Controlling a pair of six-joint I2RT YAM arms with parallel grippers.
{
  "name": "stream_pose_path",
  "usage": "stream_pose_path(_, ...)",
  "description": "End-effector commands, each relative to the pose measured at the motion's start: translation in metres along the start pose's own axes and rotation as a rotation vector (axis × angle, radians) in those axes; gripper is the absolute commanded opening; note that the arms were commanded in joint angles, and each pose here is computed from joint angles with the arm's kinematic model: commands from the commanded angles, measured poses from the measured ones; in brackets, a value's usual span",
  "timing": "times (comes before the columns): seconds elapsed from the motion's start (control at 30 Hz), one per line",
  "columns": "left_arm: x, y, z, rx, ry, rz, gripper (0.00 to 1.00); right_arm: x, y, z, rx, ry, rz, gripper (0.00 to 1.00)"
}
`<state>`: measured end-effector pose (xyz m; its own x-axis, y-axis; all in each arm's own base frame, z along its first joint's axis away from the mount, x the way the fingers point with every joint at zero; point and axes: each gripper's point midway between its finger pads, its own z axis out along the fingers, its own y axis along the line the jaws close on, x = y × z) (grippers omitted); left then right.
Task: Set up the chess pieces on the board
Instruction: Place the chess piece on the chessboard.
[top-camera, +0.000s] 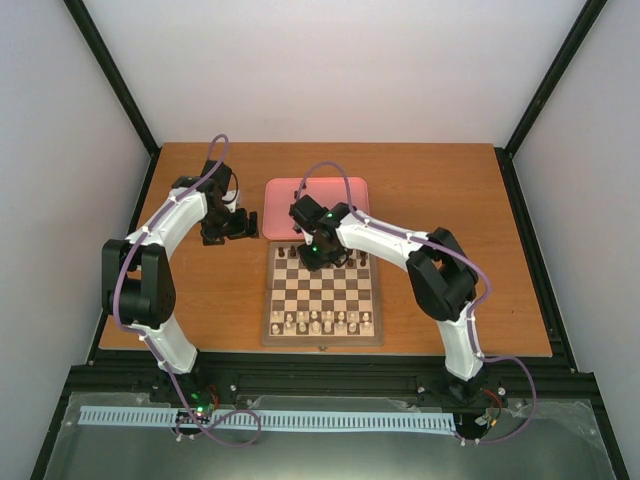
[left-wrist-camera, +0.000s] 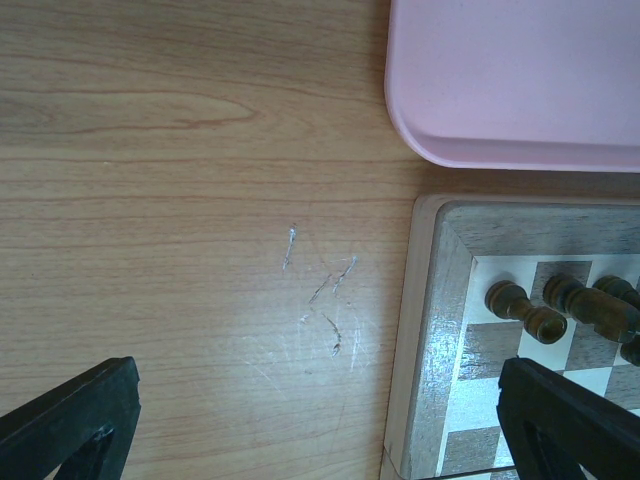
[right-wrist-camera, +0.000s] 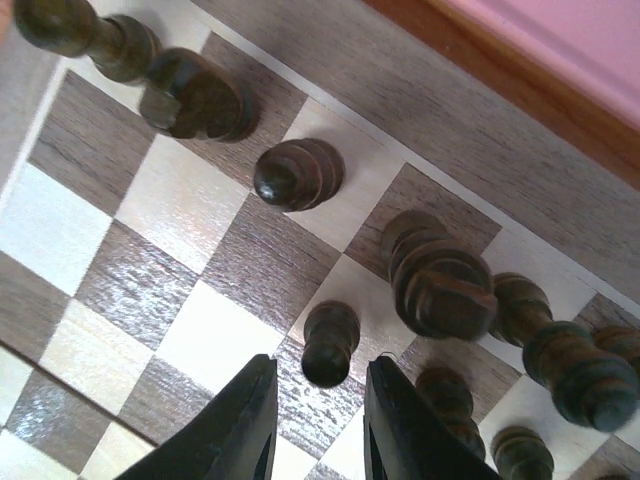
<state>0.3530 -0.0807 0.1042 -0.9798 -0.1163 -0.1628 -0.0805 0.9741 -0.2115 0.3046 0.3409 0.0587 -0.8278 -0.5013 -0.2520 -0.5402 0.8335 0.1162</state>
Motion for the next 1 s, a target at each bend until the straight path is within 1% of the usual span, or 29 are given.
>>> stream_pose_path(0.0,-0.008,-0.006,-0.003,0.017,-0.023,0.018,1.00,-0.019,0.005,-0.042,-0.024,-0.093,0.009,0.26)
stream_pose_path(0.2,-0.007,-0.005,-0.005,0.017,-0.027,0.019,1.00,-0.016,0.001,-0.046,-0.007,-0.091,0.014,0.26)
stream_pose_path(0.23,-0.007,-0.005,-0.005,0.017,-0.027,0.019,1.00,-0.015,0.002,-0.045,-0.007,-0.085,0.012,0.27)
stream_pose_path(0.3,-0.006,-0.005,-0.005,0.016,-0.027,0.019,1.00,-0.014,0.003,-0.045,-0.014,-0.081,0.009,0.31)
stream_pose_path(0.43,-0.005,-0.008,-0.010,0.030,-0.037,0.025,1.00,-0.016,0.006,-0.051,-0.018,-0.100,0.002,0.33)
stream_pose_path(0.47,-0.004,-0.008,-0.011,0.031,-0.040,0.024,1.00,-0.017,0.006,-0.054,-0.016,-0.110,0.002,0.36)
stream_pose_path(0.5,-0.003,-0.007,-0.011,0.027,-0.040,0.023,1.00,-0.018,0.005,-0.057,-0.013,-0.117,0.001,0.43)
stream_pose_path(0.53,-0.002,-0.005,-0.010,0.021,-0.039,0.022,1.00,-0.019,0.005,-0.059,-0.009,-0.121,-0.003,0.45)
stream_pose_path(0.73,-0.001,-0.005,-0.009,0.021,-0.034,0.020,1.00,-0.011,0.005,-0.051,0.019,-0.091,-0.019,0.46)
stream_pose_path(0.97,0.000,-0.005,-0.008,0.015,-0.027,0.020,1.00,-0.013,0.002,-0.048,0.147,-0.099,-0.038,0.46)
